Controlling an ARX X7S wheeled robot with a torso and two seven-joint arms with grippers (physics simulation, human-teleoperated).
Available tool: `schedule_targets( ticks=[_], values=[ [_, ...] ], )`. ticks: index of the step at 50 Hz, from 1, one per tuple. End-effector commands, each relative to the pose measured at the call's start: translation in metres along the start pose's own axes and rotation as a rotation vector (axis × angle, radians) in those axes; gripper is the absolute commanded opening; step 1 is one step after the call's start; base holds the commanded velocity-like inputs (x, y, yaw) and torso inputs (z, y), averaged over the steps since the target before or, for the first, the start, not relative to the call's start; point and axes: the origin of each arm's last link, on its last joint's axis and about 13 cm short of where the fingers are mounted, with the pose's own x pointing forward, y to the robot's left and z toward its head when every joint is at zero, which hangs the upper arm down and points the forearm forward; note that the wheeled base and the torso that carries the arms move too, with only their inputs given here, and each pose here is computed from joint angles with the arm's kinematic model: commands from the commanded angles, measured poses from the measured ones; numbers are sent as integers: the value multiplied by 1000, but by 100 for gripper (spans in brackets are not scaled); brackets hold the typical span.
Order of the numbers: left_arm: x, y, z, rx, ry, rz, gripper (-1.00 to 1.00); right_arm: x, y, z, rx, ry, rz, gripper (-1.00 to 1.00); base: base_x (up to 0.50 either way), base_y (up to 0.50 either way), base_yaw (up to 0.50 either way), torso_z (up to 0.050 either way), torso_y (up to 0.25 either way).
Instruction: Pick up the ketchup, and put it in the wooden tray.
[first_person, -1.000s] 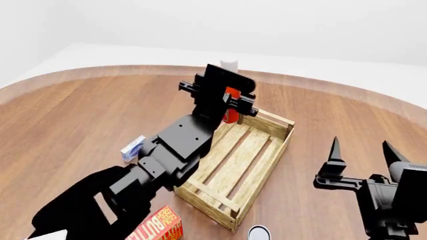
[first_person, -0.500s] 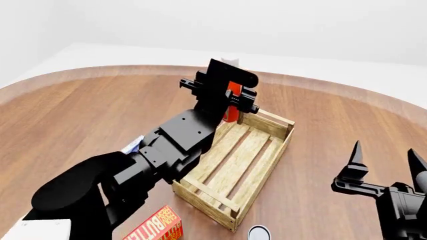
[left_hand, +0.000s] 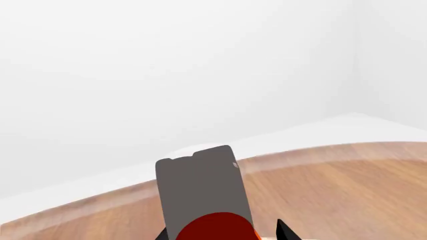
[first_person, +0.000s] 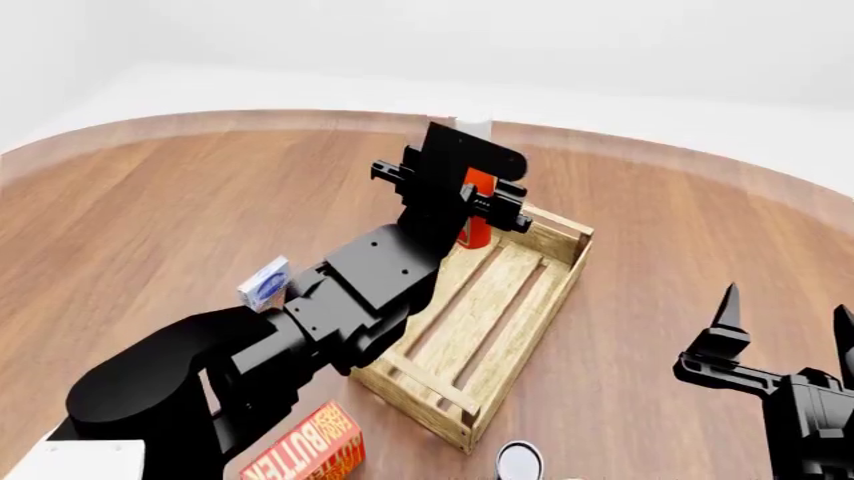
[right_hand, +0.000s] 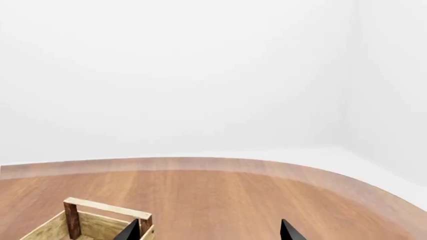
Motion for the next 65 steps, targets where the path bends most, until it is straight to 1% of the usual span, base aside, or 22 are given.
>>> schedule_targets(
  ticks=[1, 7, 21, 27, 52, 65],
  values=[
    [0, -2, 3, -15, -51, 5, -100, 0, 0, 0, 5, 7, -19, 100, 0, 0, 0, 0, -150],
    [1, -1, 4, -21, -76, 13, -100, 0, 0, 0, 6, 7, -20, 100, 0, 0, 0, 0, -155],
    [4, -1, 16, -41, -169, 17, -100, 0, 0, 0, 5, 3, -27, 100, -1, 0, 0, 0, -159],
    [5, 0, 20, -36, -209, 20, -100, 0, 0, 0, 5, 2, -33, 100, 0, 0, 0, 0, -164],
    [5, 2, 15, 47, -201, -5, -100, 0, 0, 0, 8, 3, -44, 100, -1, 0, 0, 0, -172],
    [4, 2, 14, 73, -199, -21, -100, 0, 0, 0, 11, 2, -54, 100, -1, 0, 0, 0, -146]
  ],
)
